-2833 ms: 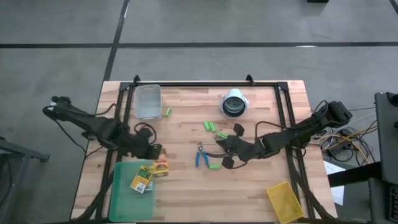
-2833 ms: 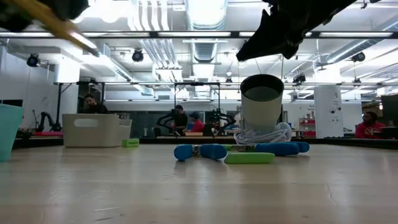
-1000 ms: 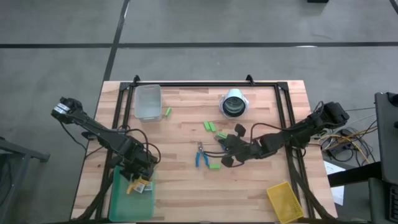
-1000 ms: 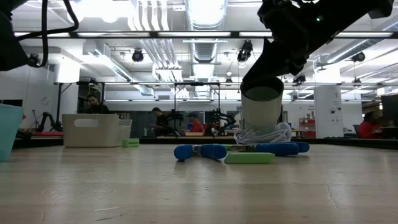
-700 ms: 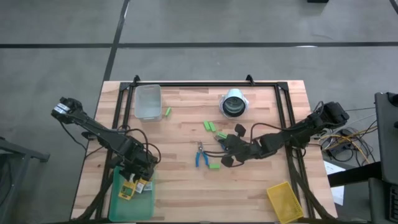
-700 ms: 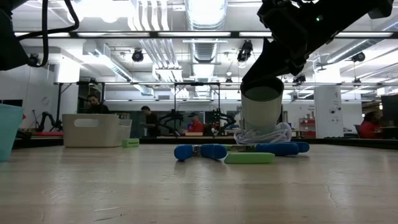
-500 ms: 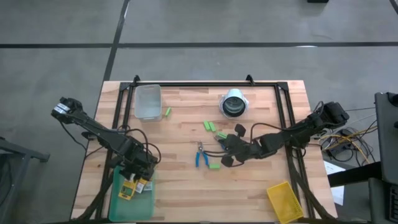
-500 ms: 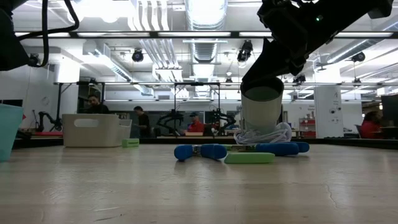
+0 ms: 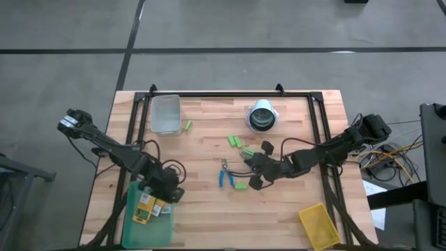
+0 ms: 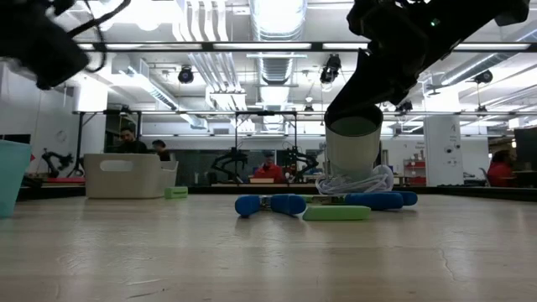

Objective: Pick & Place School Supplies
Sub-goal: Put the blue puncher hole into the gray bin

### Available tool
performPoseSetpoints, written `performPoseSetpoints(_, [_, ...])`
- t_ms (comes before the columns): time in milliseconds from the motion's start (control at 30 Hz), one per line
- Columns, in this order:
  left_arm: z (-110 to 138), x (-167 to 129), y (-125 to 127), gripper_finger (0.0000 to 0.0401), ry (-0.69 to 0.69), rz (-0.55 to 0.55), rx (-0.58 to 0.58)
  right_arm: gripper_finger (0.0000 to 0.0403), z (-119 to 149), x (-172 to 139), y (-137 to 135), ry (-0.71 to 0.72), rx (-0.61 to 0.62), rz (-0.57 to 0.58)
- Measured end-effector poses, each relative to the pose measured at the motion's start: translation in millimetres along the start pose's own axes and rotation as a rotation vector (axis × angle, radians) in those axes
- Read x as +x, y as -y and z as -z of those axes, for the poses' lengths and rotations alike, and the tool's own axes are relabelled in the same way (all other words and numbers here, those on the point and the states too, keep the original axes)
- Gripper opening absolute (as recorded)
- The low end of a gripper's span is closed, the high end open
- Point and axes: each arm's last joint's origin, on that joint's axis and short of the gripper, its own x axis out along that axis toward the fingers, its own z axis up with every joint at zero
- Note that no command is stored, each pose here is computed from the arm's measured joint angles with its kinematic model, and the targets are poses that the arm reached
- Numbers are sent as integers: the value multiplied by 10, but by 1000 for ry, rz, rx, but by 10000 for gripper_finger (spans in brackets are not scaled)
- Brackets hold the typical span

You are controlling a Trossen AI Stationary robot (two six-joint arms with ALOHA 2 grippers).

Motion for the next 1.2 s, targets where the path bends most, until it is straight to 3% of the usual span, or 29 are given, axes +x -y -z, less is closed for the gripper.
performPoseSetpoints(200, [-15, -209, 248, 140, 310, 255, 79, 8, 1, 0, -2, -3, -3, -7])
performPoseSetpoints(367, [-31, -528, 385, 140, 675, 408, 71, 8, 3, 2, -10, -22, -2, -49])
performPoseSetpoints(500, [-62, -694, 438, 140, 1008, 474, 13, 8, -11, -1, -8, -15, 5, -51])
performPoseSetpoints(567, [-88, -745, 456, 139, 1085, 449, 50, 8, -20, -8, -2, -11, 7, -52])
performPoseSetpoints(833, [-319, -869, 502, 134, 1066, 369, 76, 8, -132, -76, 44, 47, -79, -61])
performPoseSetpoints(1067, [-712, -1064, 385, 113, 968, 181, 53, 8, -346, -274, 197, 137, 2, -67])
performPoseSetpoints(1200, [-965, -1212, 342, 108, 893, 150, 131, 8, -493, -478, 298, 221, -53, -79])
